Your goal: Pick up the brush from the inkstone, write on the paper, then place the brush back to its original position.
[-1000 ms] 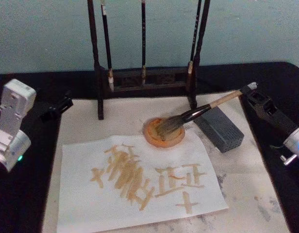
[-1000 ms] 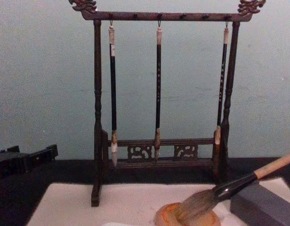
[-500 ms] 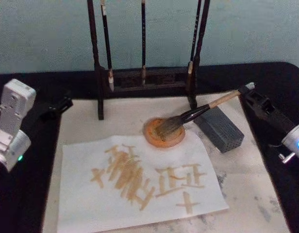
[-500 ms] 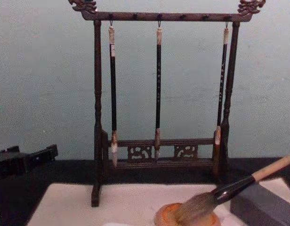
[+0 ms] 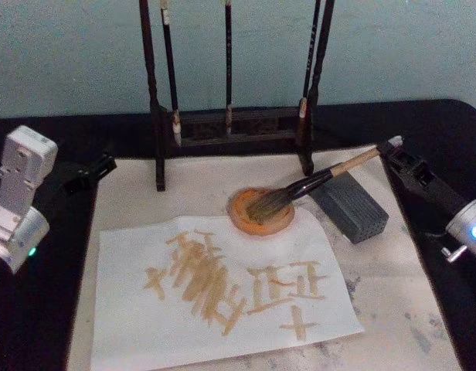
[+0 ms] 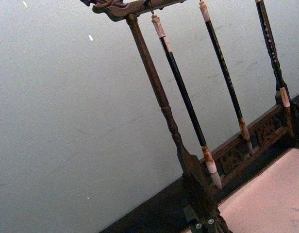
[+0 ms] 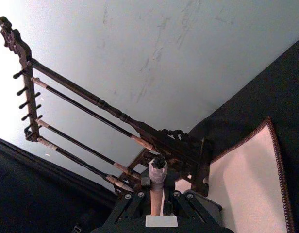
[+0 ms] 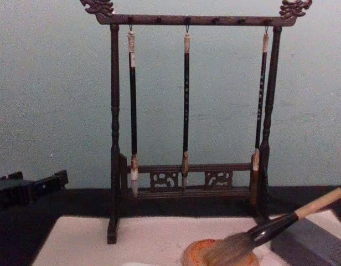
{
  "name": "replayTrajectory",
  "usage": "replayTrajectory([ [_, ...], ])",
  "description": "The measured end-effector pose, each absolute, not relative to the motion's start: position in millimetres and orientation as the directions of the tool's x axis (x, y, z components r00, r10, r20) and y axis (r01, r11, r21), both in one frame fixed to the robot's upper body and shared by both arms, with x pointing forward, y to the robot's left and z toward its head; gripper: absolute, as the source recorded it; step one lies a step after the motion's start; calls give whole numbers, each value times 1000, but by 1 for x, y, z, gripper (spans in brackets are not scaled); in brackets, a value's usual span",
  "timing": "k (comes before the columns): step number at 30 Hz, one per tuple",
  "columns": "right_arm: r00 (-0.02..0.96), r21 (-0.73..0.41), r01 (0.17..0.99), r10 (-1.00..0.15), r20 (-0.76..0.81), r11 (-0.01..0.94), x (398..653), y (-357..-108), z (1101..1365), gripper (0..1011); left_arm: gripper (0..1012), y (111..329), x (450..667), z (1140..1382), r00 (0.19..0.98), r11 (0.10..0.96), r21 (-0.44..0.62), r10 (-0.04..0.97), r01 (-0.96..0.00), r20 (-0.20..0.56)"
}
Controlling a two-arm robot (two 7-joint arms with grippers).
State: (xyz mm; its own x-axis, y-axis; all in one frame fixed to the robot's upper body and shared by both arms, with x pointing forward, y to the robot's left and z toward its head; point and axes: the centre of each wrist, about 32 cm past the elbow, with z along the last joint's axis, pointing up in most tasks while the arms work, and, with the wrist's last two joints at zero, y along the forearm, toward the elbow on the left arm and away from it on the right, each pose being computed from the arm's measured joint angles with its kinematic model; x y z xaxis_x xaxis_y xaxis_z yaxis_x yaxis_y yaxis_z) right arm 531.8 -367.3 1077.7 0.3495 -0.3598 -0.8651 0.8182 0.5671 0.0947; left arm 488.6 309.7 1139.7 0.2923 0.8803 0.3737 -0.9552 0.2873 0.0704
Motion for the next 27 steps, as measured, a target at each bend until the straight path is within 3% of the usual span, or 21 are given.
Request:
replayTrajectory([
  [21,340,82,820,-367,-866,566,531,-368,1076,161,1000,310,489,1140,292,287,70,880,-955,374],
  [27,339,81,820,-367,-866,566,531,-368,1076,368,1002,310,489,1140,292,287,70,880,-955,374],
])
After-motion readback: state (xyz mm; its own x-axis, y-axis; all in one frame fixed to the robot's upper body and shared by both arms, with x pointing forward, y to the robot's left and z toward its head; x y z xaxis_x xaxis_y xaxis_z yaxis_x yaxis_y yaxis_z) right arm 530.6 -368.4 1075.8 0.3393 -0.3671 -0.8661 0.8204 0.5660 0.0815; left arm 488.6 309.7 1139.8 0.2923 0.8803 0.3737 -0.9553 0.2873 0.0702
